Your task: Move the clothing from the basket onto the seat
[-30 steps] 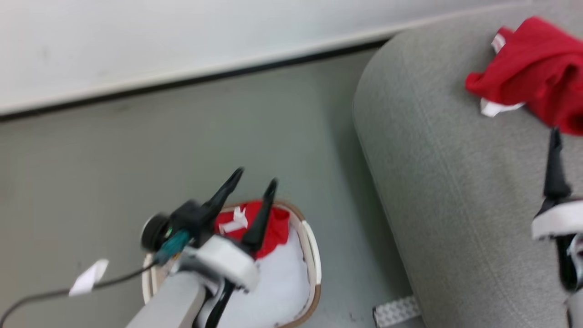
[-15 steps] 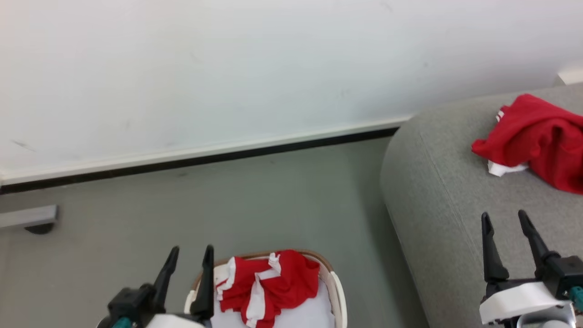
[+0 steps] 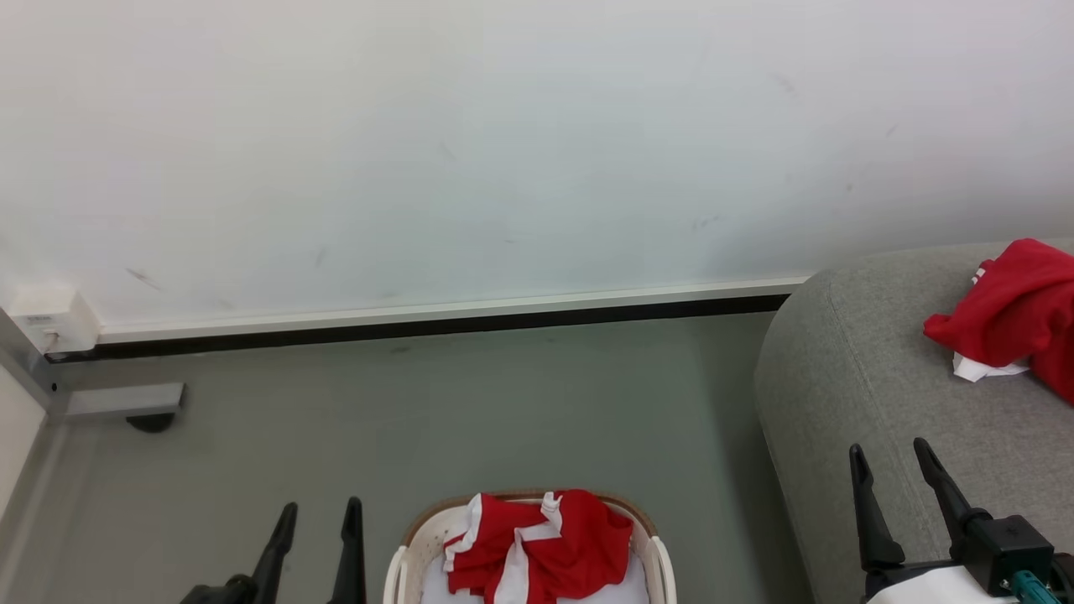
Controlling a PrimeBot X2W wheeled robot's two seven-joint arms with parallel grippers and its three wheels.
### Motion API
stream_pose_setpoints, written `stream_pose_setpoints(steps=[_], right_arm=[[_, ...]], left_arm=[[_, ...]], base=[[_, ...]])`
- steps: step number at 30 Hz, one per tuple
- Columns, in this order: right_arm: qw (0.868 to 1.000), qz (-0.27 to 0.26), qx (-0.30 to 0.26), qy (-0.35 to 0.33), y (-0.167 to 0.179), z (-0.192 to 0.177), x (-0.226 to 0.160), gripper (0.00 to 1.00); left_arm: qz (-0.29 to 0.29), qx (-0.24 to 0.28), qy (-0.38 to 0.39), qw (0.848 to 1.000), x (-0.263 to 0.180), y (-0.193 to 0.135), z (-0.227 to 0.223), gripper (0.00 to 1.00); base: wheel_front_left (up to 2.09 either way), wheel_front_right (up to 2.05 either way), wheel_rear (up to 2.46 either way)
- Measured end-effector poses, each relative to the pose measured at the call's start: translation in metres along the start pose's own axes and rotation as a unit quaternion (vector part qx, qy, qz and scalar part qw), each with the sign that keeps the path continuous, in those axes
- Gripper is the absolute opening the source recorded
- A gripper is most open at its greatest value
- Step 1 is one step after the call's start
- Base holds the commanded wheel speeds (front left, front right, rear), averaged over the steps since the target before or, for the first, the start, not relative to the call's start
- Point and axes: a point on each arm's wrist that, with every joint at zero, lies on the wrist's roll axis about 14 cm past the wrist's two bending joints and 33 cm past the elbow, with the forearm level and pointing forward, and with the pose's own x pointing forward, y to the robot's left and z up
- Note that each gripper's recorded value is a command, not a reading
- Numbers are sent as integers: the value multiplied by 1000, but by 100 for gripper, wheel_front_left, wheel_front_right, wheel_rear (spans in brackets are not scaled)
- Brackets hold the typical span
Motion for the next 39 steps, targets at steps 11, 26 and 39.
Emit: stream_pose_setpoints(steps=[11,26,39], right_arm=[[1000,-8,9,-10,-5,6,8,100],[999,-42,20,-6,-36,-5,52,100],[996,-75,13,43,-70,-61,86,100]], left_arm=[[-67,5,26,997,25,-32,-20,100],[-177,69,338,922,81,-96,-196,100],[-102,90,528,838,92,-74,-342,100]], base=[[0,0,0],[0,0,0],[0,0,0]])
